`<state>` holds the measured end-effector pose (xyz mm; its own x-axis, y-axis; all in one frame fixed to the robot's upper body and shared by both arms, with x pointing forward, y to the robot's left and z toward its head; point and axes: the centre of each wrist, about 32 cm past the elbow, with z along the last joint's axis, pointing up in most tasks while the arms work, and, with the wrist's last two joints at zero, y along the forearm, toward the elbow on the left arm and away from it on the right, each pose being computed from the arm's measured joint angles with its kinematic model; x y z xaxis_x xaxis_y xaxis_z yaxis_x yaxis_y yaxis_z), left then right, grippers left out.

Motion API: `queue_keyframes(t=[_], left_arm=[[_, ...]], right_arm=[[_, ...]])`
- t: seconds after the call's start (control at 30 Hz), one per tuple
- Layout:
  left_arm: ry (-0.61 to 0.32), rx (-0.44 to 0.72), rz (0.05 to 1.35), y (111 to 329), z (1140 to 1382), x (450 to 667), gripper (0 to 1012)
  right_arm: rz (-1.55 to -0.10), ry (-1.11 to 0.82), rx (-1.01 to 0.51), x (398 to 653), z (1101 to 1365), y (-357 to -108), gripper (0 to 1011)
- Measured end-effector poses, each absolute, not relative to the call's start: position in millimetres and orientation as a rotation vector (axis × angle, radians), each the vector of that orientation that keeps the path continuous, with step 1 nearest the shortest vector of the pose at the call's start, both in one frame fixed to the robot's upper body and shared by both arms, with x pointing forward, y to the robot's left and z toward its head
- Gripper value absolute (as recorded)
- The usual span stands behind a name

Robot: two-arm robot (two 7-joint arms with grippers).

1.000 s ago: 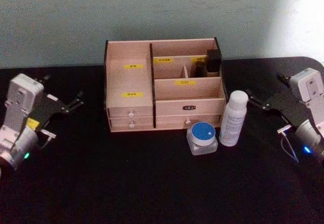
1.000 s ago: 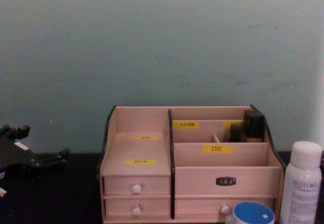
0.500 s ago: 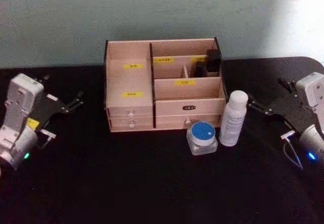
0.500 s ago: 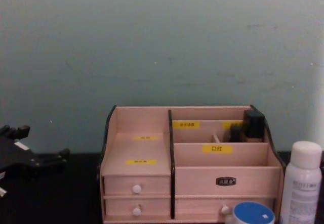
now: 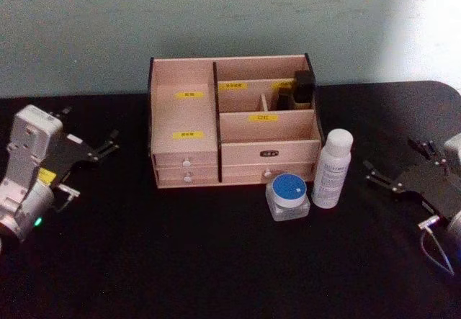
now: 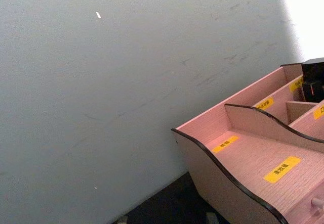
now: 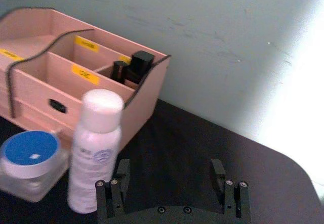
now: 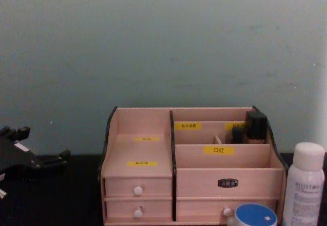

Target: Pick up the facial cleanser and watermelon frost from the table and place them into the tiered storage box.

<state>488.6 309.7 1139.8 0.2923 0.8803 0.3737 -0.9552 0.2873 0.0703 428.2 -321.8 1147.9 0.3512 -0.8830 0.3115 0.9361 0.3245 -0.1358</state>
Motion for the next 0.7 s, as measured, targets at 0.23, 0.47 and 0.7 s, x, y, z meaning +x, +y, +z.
queue_keyframes(t=[0.23,0.47,0.7], left_arm=[[-0.285,0.304,1.248,309.7,1139.8,488.6,1001],[-0.285,0.304,1.248,309.7,1139.8,488.6,1001],[-0.285,0.304,1.248,309.7,1139.8,488.6,1001]], right_arm=[[-1.135,-0.114,-0.274,407.0,1155.5,-322.5,1002],[-1.080,-0.049,-0.234,396.0,1157.9,-318.7,1002],[-1.058,0.007,-0.195,400.9,1151.8,-311.0,1002]])
